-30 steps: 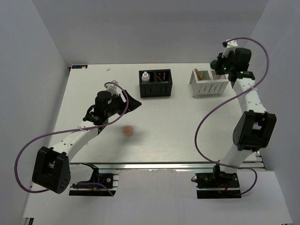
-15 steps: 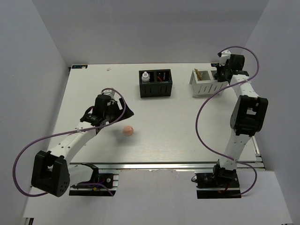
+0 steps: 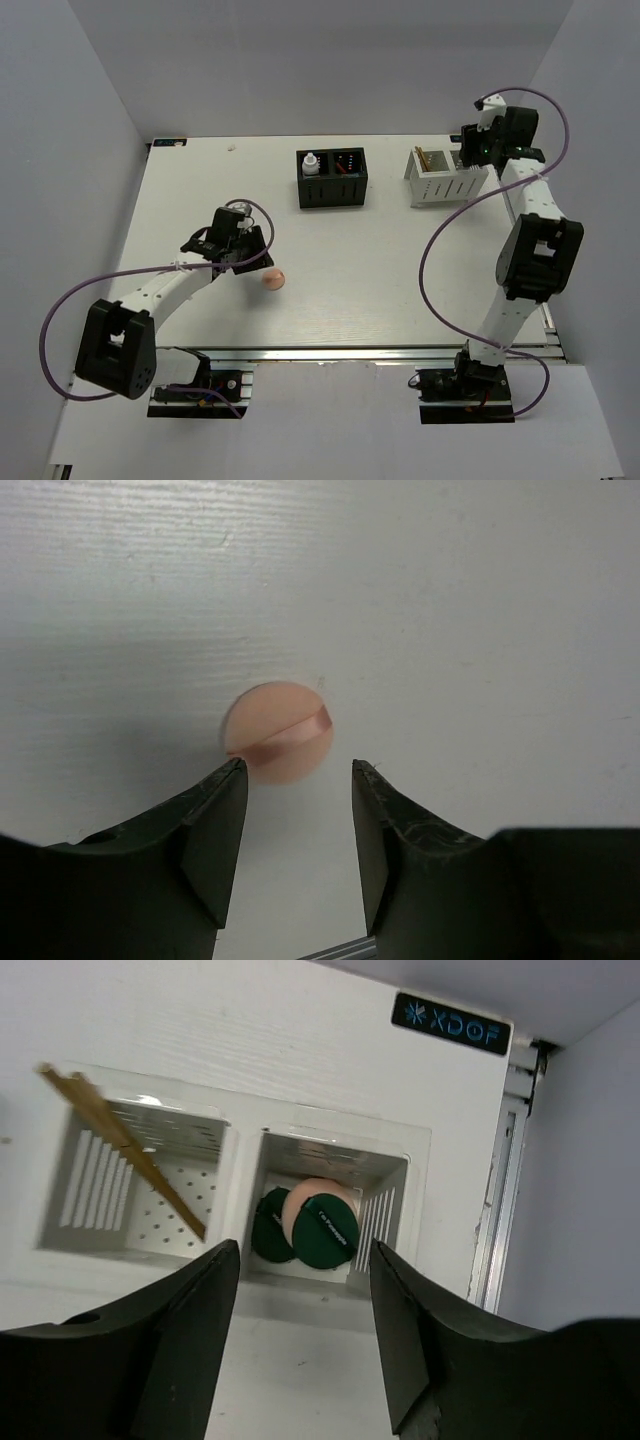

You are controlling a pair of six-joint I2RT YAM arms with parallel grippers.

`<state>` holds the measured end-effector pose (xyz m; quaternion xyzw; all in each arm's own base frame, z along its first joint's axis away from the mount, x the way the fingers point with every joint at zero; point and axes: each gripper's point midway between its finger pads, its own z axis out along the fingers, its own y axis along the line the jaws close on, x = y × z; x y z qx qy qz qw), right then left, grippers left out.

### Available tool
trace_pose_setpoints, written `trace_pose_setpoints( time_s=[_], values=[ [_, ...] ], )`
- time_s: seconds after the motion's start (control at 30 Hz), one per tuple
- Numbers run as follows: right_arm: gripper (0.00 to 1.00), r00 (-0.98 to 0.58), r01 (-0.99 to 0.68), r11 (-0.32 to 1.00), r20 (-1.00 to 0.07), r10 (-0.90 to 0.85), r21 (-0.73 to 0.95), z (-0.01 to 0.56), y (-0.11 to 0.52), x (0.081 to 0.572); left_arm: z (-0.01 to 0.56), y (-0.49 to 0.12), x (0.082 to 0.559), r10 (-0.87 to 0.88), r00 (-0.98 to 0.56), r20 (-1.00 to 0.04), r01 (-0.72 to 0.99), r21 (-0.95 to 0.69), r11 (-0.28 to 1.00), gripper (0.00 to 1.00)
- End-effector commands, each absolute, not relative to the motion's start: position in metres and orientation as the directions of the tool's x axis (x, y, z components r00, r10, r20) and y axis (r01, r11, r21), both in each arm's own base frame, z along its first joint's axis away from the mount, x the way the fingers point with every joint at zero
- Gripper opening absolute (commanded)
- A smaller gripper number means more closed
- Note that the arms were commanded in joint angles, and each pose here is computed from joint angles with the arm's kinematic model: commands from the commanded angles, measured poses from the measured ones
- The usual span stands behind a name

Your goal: Organize the makeup

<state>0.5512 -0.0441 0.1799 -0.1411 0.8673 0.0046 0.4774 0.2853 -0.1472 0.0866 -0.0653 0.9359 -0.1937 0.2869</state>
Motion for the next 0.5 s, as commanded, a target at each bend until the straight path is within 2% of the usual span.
trace_pose_setpoints(
  time_s=[0.0,0.2,0.47],
  values=[
    [0.61,-0.272,-0.343,0.924,-0.924,-0.268,-0.167,0.273,-0.024,0.537,0.071,-0.139,0.277,-0.179,-0.856,-0.485,-0.009,-0.332,0.943,0.56],
    [0.61,-0.126,-0.475,0.871,-0.97,-0.21,-0.127,0.31,0.016,0.498,0.044,-0.143,0.272,-0.106,-0.895,-0.432,0.021,-0.279,0.96,0.55],
    [0.62,-0.14,-0.589,0.808,-0.985,-0.099,0.002,0.323,0.05,0.459,0.024,-0.143,0.276,-0.089,-0.908,-0.408,0.011,-0.237,0.972,0.5]
  ],
)
